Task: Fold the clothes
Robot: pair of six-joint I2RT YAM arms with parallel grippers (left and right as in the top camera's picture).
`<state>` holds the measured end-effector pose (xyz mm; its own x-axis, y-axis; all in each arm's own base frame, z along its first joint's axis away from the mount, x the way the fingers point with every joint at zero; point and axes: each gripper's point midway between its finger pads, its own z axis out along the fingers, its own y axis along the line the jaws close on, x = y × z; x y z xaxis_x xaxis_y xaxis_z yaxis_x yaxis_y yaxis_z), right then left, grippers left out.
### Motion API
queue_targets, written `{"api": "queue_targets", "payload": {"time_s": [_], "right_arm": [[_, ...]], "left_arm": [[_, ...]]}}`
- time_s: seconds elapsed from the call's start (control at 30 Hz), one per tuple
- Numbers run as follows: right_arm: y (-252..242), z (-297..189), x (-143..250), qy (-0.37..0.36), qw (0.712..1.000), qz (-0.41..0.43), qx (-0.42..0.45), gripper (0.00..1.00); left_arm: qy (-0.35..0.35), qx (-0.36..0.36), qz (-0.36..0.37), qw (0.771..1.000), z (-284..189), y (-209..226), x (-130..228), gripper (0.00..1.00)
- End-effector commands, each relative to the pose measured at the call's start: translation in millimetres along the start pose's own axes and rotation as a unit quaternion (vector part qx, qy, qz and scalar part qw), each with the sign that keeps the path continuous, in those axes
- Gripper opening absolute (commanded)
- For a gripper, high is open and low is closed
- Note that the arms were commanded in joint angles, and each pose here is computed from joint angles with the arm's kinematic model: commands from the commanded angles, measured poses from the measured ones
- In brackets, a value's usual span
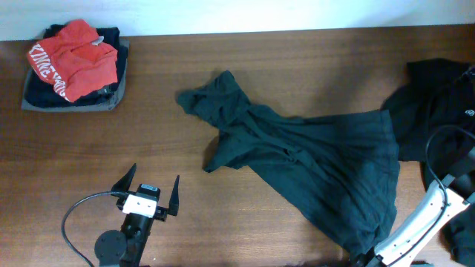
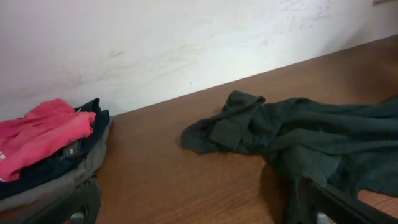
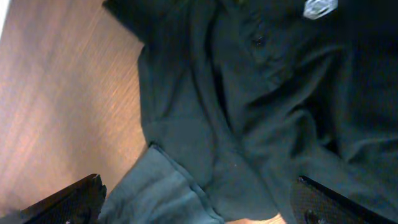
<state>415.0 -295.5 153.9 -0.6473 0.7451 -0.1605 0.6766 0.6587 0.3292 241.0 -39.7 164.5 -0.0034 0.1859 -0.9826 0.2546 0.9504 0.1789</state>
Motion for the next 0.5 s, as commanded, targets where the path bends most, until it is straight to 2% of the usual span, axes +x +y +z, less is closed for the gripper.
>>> {"api": "queue_targets", "payload": {"time_s": [0.0, 0.13, 0.47], "right_arm": [[22, 16, 15, 0.03, 0.999, -0.04, 0.011, 0.99], [15, 44, 36, 0.077, 0.991, -0.06, 0.087, 0.99], [-4, 107, 115, 0.242, 0.954, -0.069, 0.162, 0.99]], "left_arm": [[0.001, -0.004, 0.008, 1.0, 0, 2, 2, 0.99], [0.002, -0.004, 0.008, 1.0, 0, 2, 2, 0.99], [0.001, -0.004, 0.008, 1.0, 0, 2, 2, 0.99]]}}
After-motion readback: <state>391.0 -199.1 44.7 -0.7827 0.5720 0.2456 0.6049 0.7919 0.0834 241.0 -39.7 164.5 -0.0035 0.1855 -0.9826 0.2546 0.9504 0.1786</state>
